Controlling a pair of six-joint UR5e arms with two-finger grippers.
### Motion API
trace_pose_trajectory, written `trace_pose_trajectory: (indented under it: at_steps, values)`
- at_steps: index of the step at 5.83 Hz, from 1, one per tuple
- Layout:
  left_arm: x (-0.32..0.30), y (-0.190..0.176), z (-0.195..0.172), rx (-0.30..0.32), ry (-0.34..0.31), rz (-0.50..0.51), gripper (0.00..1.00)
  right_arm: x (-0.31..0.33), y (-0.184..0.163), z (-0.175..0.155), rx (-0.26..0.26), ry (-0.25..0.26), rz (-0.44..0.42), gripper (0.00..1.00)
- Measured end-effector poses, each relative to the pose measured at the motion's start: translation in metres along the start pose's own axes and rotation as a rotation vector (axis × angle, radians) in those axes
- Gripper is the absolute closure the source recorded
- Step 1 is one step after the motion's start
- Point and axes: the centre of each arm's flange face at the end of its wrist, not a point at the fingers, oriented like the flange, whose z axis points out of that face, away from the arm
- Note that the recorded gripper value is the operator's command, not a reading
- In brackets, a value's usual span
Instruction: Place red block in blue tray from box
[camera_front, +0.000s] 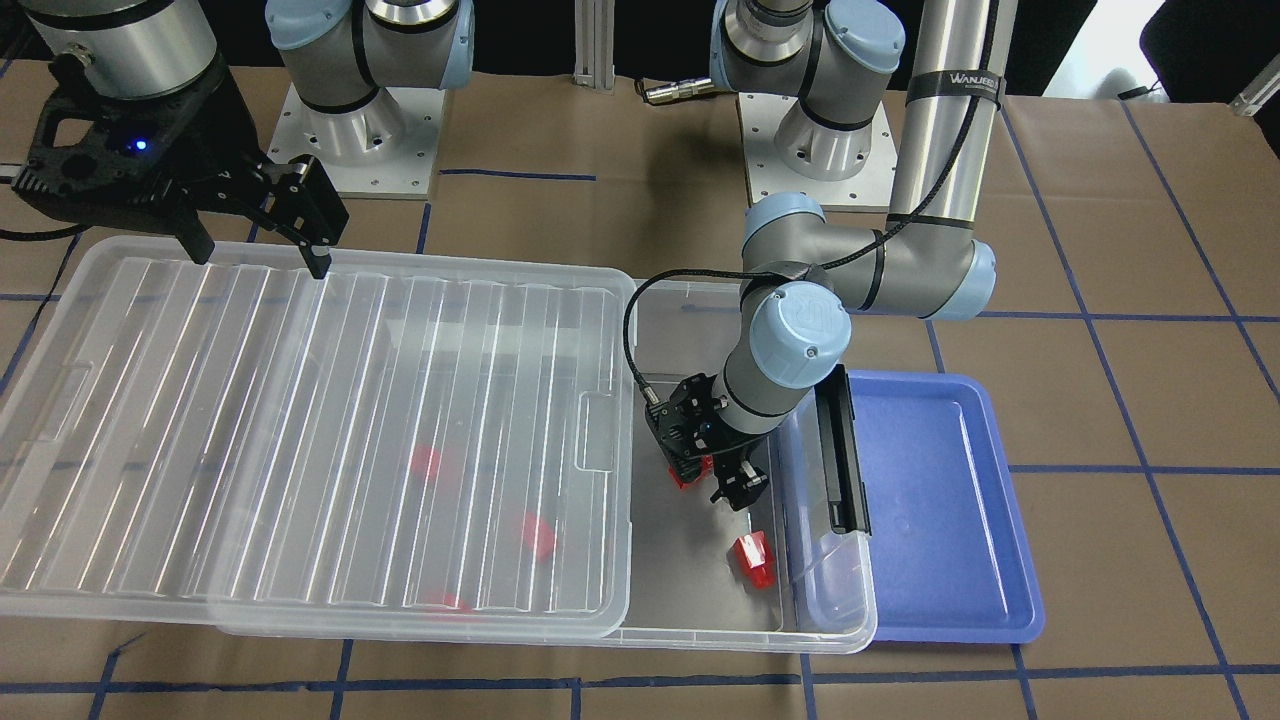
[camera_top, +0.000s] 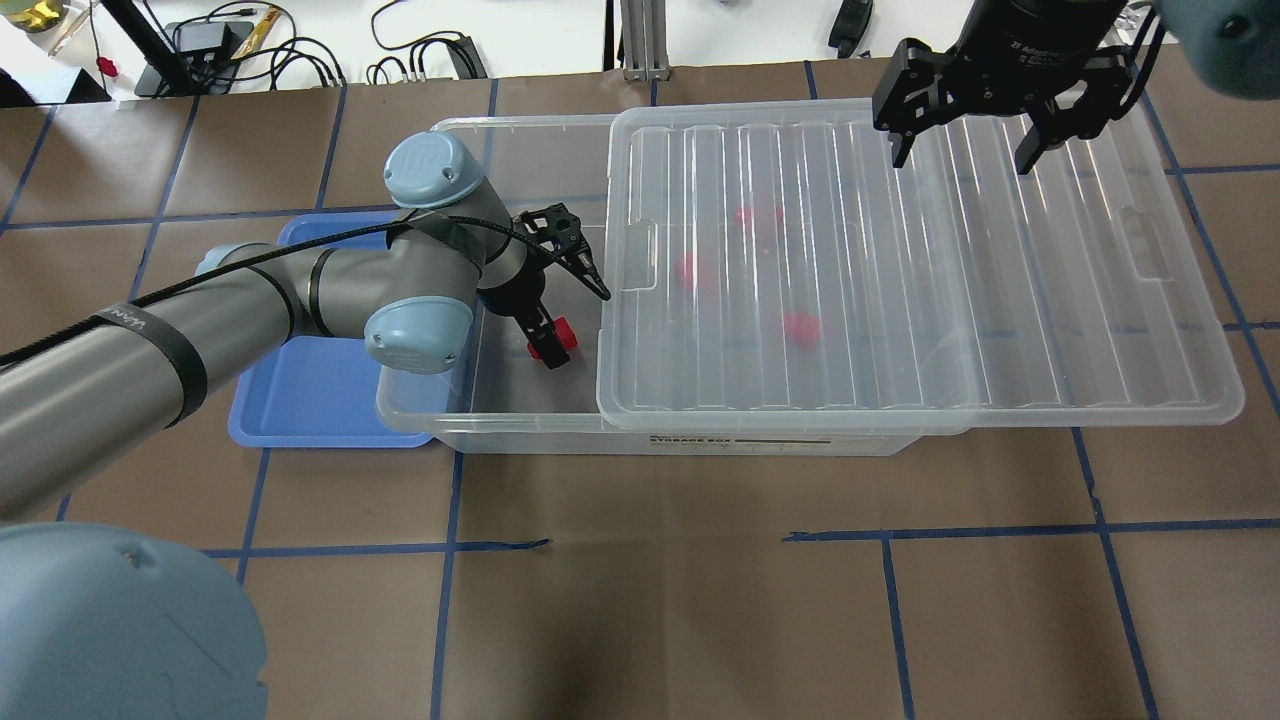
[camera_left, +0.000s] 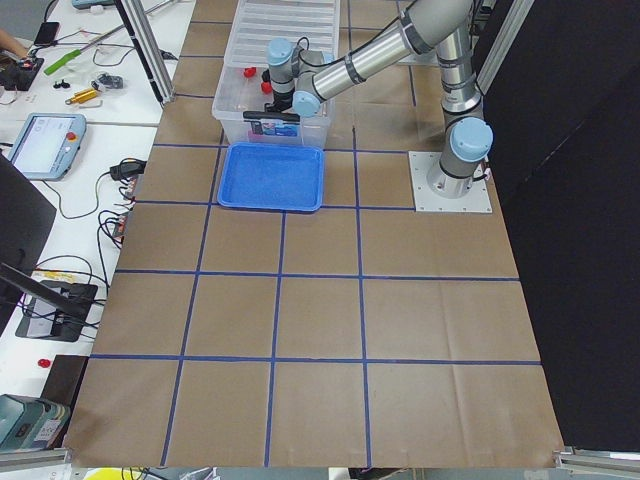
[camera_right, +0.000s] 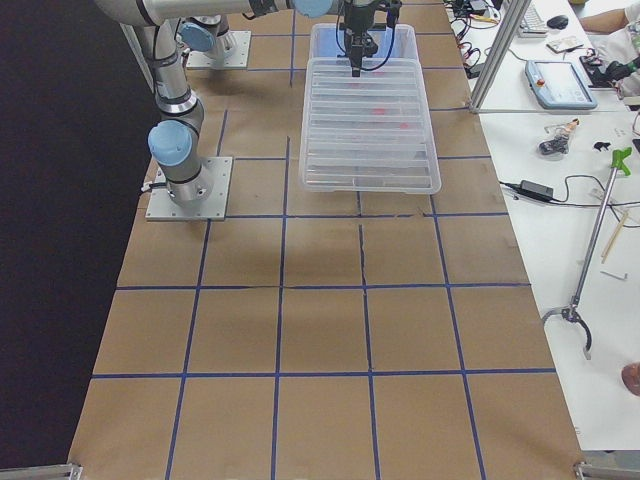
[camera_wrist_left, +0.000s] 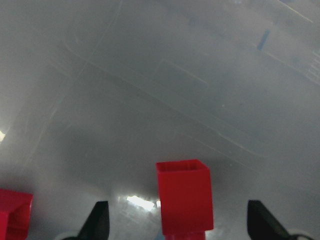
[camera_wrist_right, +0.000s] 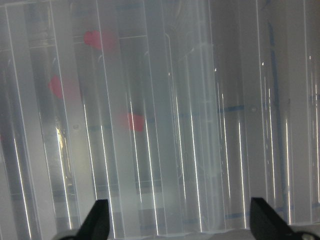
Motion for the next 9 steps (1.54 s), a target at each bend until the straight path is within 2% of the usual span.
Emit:
trace_pose_trajectory:
  at_steps: [1, 2, 3, 4, 6, 7, 8, 9]
  values:
    - [-0.001, 0.001, 0.006, -0.007, 0.006, 0.015, 0.93, 0.005, -0.001, 0.0, -0.003, 0.0, 0.011, 0.0]
    - [-0.002, 0.0, 0.004, -0.008, 0.0, 0.024, 0.98, 0.007, -0.001, 0.001, -0.004, 0.0, 0.018, 0.0]
    - [-0.002, -0.002, -0.007, 0.004, -0.018, 0.024, 0.98, 0.007, -0.001, 0.001, -0.005, 0.0, 0.022, 0.0]
    - [-0.005, -0.006, -0.037, 0.028, -0.055, 0.013, 0.98, 0.007, 0.0, 0.001, -0.006, 0.0, 0.023, 0.0]
    - [-0.009, 0.003, -0.155, 0.077, -0.141, -0.054, 0.98, 0.007, 0.0, 0.001, -0.007, 0.0, 0.025, 0.0]
    - [-0.018, 0.036, -0.208, 0.089, -0.169, -0.138, 0.98, 0.007, 0.0, 0.001, -0.008, -0.001, 0.025, 0.0]
    - [-0.042, 0.086, -0.237, 0.087, -0.176, -0.229, 0.98, 0.008, -0.001, 0.002, -0.006, 0.003, 0.021, 0.0]
    - [-0.068, 0.137, -0.243, 0.073, -0.168, -0.247, 0.98, 0.016, -0.005, 0.002, 0.002, 0.012, 0.01, 0.0]
